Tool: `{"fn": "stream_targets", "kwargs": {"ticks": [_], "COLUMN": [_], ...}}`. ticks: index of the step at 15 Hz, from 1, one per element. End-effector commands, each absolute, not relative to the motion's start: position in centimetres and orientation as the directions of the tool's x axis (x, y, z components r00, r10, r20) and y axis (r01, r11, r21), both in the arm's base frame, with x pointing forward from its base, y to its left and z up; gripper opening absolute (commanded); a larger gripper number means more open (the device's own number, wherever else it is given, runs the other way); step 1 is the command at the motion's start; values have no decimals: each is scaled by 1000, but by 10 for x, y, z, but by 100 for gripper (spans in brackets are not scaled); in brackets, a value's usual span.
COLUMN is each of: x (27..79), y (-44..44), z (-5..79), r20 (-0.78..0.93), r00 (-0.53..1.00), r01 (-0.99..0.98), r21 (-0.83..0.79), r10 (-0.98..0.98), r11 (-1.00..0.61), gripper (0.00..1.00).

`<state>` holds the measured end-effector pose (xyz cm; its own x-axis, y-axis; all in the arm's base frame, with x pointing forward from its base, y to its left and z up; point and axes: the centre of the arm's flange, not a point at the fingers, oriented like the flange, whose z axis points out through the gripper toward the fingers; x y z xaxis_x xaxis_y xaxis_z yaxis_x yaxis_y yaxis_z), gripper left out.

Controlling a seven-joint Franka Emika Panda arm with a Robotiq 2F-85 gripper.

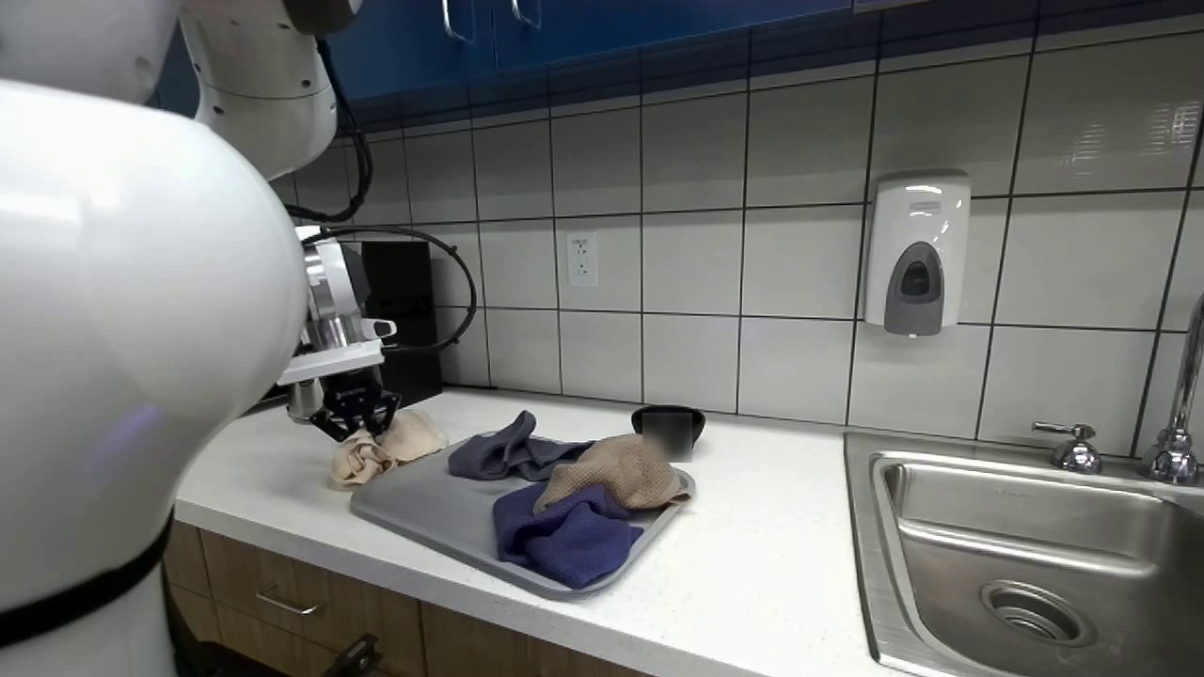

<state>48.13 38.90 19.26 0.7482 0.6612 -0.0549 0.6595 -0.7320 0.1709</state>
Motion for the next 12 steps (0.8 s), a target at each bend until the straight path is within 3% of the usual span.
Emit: {"fn": "stream_targets", "kwargs": {"ticks": [1,12], "x": [492,473], "y": [386,413], "z": [207,267], "r20": [-21,149], "r00": [768,822], "r01": [631,517], "r21": [202,209], "r10": [641,550], "r11": [-749,-830], "gripper": [2,3]}}
